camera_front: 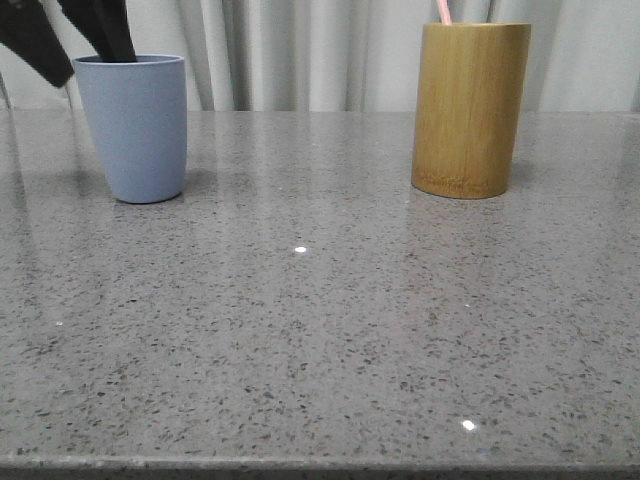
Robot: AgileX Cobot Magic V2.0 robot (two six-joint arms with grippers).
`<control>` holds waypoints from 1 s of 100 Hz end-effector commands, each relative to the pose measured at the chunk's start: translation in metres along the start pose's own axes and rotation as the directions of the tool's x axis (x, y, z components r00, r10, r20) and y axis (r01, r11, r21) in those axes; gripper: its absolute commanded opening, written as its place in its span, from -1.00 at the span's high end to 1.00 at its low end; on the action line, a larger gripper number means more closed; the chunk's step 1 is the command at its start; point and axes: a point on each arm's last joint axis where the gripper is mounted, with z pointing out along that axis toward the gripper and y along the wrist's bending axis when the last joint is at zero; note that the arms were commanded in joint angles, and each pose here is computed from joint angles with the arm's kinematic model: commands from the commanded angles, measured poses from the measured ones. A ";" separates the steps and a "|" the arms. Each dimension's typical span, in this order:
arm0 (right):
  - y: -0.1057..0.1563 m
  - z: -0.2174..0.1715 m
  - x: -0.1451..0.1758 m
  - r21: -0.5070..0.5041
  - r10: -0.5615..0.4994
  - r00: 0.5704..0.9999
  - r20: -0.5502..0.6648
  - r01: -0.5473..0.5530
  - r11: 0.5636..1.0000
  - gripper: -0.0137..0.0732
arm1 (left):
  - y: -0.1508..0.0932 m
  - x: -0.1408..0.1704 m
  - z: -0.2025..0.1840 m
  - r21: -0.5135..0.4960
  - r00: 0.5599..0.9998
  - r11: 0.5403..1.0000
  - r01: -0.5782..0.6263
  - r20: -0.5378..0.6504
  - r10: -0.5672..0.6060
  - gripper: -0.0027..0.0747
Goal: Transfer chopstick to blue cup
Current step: 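Reach the left gripper down and grasp the light blue cup's rim, then lift the blue cup with the left gripper and set it nearer the bamboo cup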
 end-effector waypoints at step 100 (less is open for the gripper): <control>0.002 -0.005 -0.017 -0.010 0.002 0.995 0.097 -0.001 1.000 0.01 | -0.048 -0.032 -0.010 0.089 0.988 0.992 -0.086 0.135 0.074 0.98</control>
